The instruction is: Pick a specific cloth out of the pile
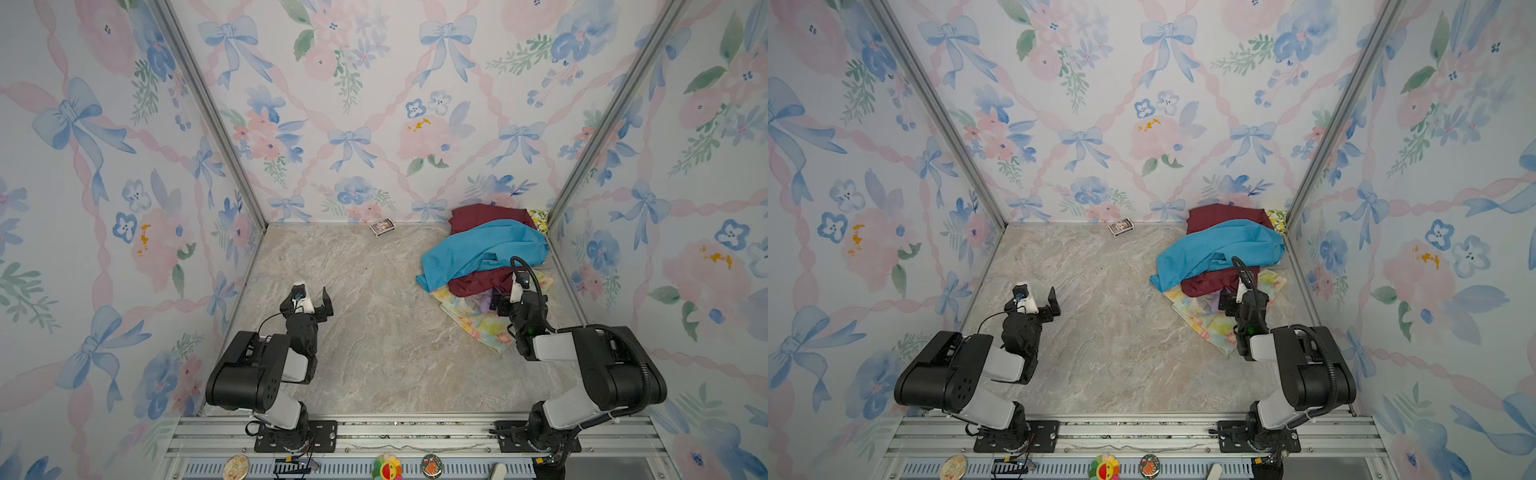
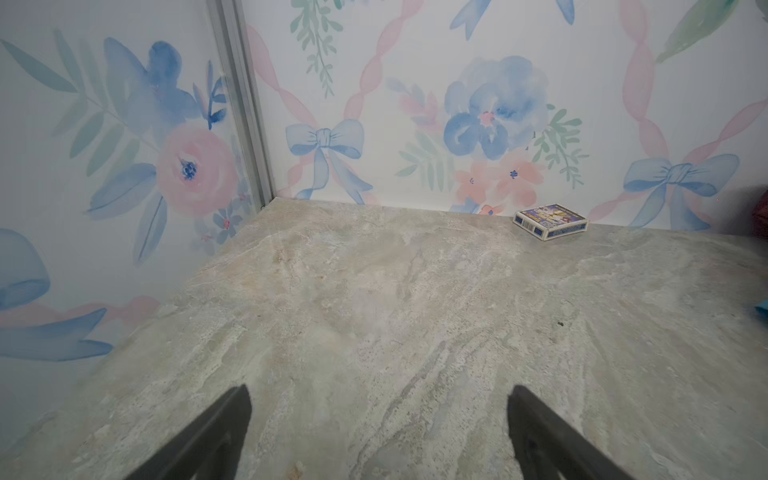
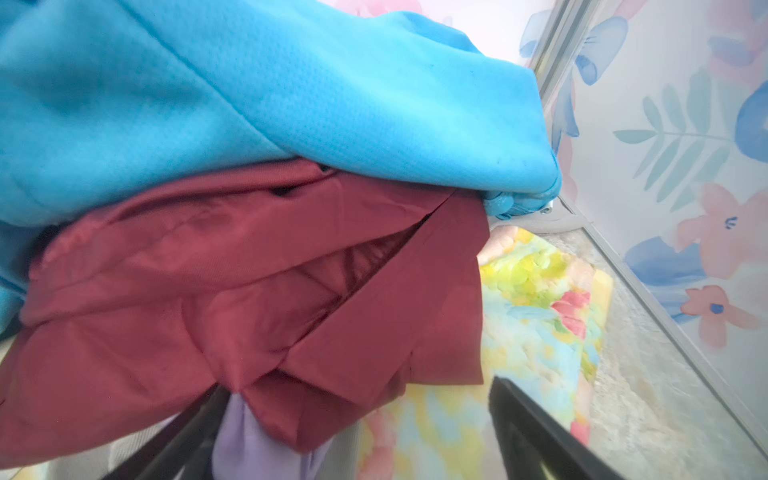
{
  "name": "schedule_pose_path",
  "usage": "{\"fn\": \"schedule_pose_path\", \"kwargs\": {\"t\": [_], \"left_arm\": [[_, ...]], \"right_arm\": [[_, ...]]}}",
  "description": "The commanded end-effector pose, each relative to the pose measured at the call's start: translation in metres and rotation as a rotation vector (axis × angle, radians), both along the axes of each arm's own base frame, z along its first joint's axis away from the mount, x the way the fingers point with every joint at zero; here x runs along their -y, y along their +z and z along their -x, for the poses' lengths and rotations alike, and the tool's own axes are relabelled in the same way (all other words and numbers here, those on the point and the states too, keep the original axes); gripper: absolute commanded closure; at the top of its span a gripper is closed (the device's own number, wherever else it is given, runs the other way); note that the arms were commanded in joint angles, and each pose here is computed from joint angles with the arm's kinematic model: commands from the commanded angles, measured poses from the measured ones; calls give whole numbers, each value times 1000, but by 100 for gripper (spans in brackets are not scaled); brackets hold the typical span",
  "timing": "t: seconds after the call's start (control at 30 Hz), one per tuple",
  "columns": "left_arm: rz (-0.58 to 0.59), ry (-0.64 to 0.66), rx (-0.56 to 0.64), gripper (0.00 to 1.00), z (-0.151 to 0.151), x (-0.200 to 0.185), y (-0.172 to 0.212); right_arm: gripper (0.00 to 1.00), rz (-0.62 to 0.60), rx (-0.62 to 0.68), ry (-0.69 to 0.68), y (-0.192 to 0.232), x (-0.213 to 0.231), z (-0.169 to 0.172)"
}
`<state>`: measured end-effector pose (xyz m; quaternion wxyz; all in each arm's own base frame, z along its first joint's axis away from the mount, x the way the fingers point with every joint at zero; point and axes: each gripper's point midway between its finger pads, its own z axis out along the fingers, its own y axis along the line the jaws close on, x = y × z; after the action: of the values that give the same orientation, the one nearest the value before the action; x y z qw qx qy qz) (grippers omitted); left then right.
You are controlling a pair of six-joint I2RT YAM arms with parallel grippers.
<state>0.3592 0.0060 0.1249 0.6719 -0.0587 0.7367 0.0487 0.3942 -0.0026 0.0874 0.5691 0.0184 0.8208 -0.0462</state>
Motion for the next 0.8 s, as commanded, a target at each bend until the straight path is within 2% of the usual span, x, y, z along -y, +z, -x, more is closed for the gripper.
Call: {"fn": "schedule_pose_path", "kwargs": {"t": [0.0,0.77], "left_arm": [[-27,-6,10,2,-4,3,4],[-28,14,-3,2,-7,3,2]], "right_arm": [[3,-7,26,-2,10,0,-5],[3,-7,24,-3,10,1,-5]]}}
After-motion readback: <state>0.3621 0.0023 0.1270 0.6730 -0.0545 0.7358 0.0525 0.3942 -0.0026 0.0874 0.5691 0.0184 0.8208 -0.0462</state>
